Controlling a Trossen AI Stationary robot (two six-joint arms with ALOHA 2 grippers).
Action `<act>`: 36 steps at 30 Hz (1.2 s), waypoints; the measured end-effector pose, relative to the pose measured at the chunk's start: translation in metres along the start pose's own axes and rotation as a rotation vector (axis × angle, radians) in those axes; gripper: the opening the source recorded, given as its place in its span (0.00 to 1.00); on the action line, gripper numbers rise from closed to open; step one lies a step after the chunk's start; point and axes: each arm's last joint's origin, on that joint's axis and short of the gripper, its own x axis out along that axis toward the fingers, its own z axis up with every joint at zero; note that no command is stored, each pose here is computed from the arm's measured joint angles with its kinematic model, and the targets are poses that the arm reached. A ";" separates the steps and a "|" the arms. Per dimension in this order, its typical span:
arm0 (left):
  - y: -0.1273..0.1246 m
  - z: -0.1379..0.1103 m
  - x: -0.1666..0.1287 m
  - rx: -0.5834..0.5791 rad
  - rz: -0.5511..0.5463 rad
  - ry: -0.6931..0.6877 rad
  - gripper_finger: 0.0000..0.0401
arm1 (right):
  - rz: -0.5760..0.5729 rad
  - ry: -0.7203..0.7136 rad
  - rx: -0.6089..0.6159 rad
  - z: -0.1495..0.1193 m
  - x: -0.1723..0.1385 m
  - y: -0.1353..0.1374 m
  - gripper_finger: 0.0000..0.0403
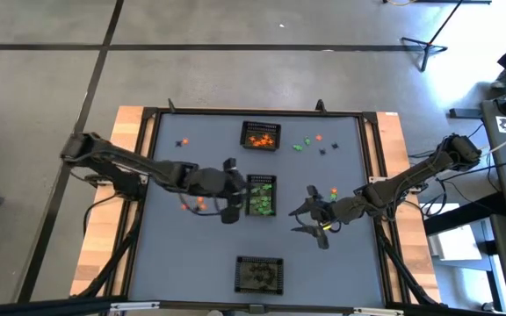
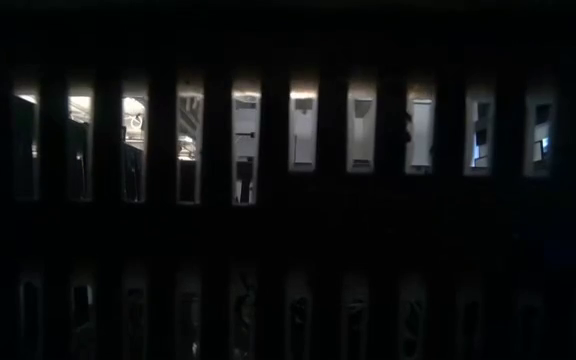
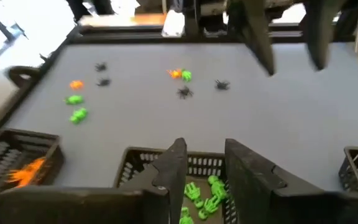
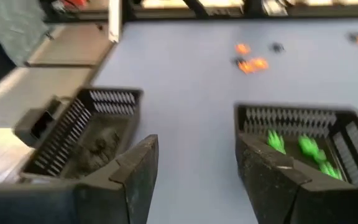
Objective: Sort Halloween decoration
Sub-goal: Put the black spider toy into the bottom black bin
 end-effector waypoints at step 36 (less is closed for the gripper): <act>0.004 -0.088 -0.060 -0.163 -0.006 -0.454 0.23 | -0.400 0.666 0.633 -0.117 -0.026 -0.031 0.53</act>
